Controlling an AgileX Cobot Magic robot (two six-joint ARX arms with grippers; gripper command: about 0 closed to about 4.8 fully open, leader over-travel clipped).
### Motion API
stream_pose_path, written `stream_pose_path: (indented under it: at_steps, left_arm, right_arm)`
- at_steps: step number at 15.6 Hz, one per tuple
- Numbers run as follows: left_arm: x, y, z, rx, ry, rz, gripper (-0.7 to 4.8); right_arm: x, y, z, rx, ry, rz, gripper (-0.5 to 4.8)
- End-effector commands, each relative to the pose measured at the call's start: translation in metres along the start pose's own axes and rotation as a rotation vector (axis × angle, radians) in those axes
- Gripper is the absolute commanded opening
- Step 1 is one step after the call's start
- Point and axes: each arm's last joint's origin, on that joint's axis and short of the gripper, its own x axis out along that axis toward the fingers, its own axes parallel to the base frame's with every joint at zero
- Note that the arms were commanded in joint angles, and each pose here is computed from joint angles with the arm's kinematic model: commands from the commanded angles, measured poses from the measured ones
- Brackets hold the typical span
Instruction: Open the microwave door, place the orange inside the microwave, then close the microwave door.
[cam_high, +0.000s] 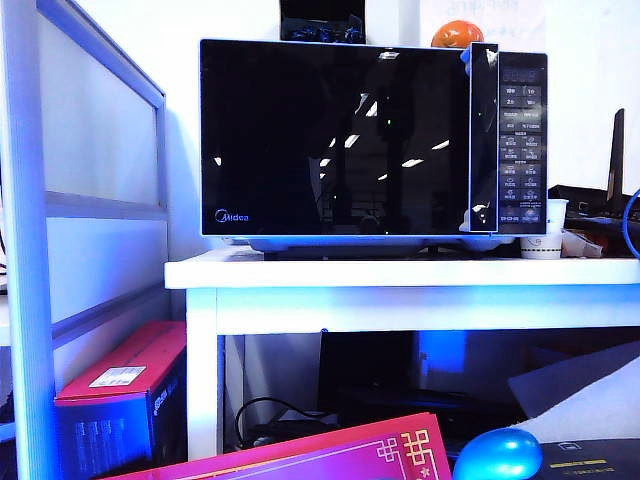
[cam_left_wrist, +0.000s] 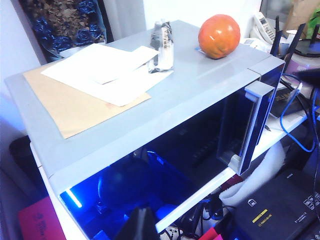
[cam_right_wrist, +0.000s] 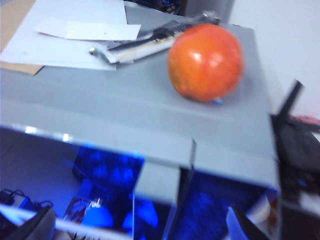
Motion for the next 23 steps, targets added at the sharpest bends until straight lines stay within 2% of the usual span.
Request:
stream_pose_path:
  at_steps: [1,3,6,10,14,15,17,22,23]
  left_arm:
    - [-0.002,0.000,0.003,0.004,-0.026,-0.004,-0.05]
    - [0.000,0.000,0.004,0.004,-0.036,-0.003,-0.05]
    - [0.000,0.000,0.005,0.005,-0.048,-0.002,-0.04]
    - [0.000,0.000,0.005,0.005,-0.049,-0.001,-0.04]
    - [0.003,0.000,0.004,0.005,-0.044,-0.002,-0.05]
    - [0.003,0.000,0.004,0.005,-0.044,-0.002,-0.05]
    - [0.003,0.000,0.004,0.005,-0.044,-0.002,-0.05]
    - [0.003,0.000,0.004,0.005,-0.044,-0.002,-0.05]
    - [0.003,0.000,0.004,0.005,-0.044,-0.002,-0.05]
  right_arm:
    - [-0.026,0.003,-0.006,0.031,0.102,0.008,4.79]
    - [-0.026,0.004,-0.015,0.041,0.192,0.019,4.79]
    - [-0.009,0.008,-0.031,0.051,0.227,0.033,4.79]
    - [0.029,0.008,-0.040,0.117,0.117,0.022,4.79]
    - [0.062,0.010,-0.050,0.121,0.120,0.020,4.79]
    - [0.073,0.009,-0.055,0.120,0.141,-0.017,4.79]
    - [0.080,0.007,-0.058,0.118,0.145,-0.049,4.79]
    - [0.090,0.006,-0.054,0.114,0.065,-0.059,4.79]
    - [0.090,0.006,-0.054,0.114,0.063,-0.059,4.63]
